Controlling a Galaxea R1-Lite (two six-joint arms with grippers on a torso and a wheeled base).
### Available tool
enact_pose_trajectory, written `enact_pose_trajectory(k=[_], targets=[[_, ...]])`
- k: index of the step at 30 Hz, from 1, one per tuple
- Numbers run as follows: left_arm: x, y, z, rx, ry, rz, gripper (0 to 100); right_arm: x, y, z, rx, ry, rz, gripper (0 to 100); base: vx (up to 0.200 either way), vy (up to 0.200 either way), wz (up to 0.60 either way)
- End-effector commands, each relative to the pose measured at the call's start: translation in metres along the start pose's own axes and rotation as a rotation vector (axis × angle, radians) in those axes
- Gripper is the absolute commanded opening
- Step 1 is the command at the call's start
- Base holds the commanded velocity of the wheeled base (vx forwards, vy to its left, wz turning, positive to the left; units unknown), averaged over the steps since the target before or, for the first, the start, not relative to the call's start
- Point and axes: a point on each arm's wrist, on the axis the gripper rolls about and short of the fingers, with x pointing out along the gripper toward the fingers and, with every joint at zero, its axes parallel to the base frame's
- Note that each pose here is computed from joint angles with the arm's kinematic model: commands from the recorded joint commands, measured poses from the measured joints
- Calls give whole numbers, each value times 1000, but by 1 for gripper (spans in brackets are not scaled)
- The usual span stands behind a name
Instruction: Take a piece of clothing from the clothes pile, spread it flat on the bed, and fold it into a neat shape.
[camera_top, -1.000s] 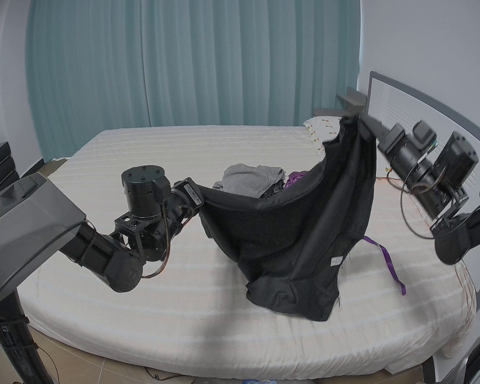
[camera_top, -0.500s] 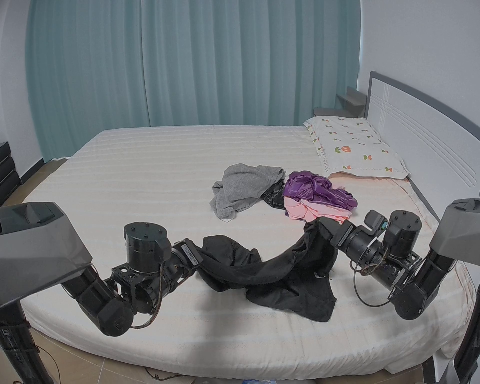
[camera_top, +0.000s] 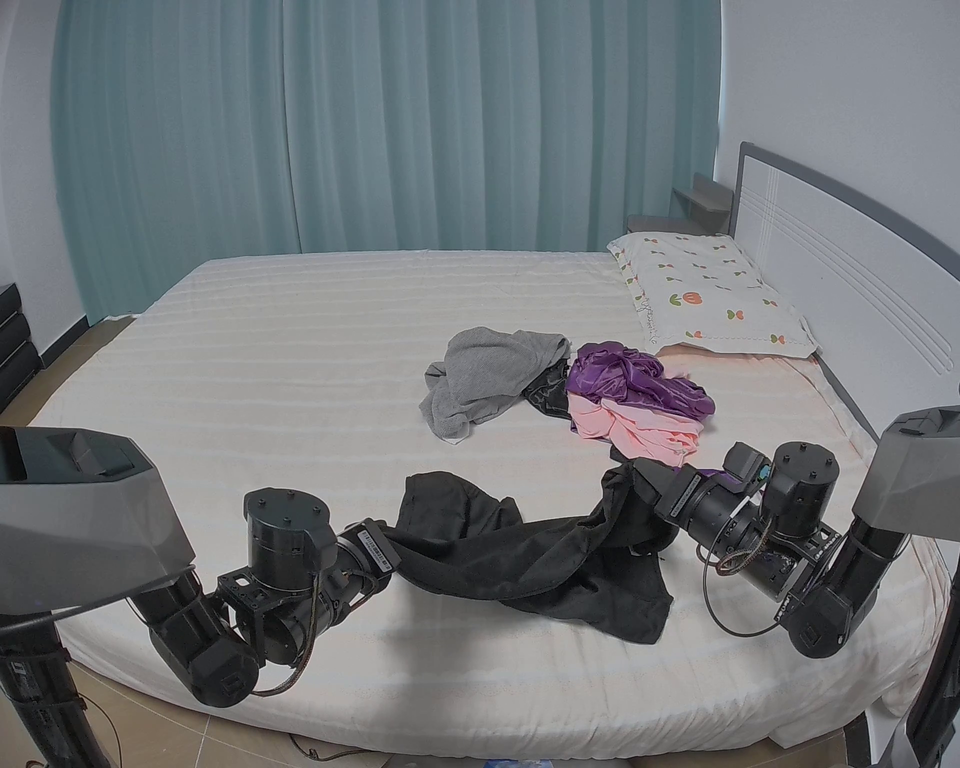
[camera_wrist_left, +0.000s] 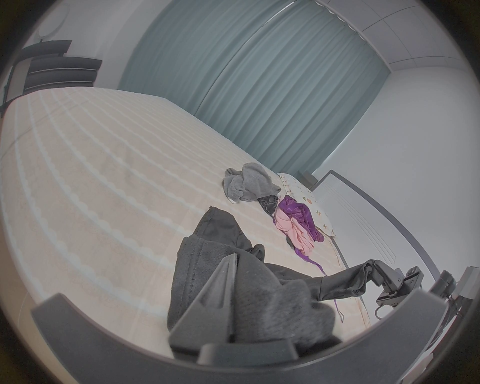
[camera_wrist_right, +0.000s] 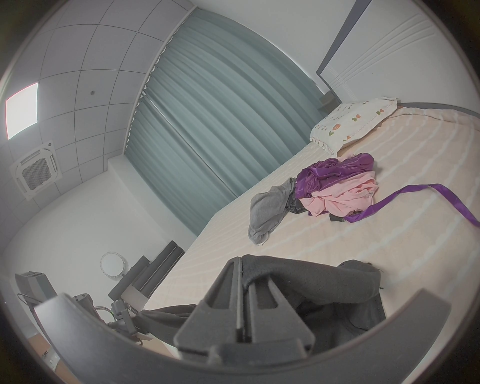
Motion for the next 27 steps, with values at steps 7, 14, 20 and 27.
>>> enact_pose_trajectory(k=[7,14,20,27], targets=[[0,2,-1,2,4,6,0,-5,5,-1,-4,5,15,0,0,0,0],[6,9,-13,14,49,26,0,-6,13,-13,-7,38,33,0,-29,0,0],[5,9,-16,21,59,30,0,-4,11,-11,-4,29,27,0,-167,0,0],[4,10,-19,27,71,32,0,-2,10,-13,-4,18,8,0,0,0,0]])
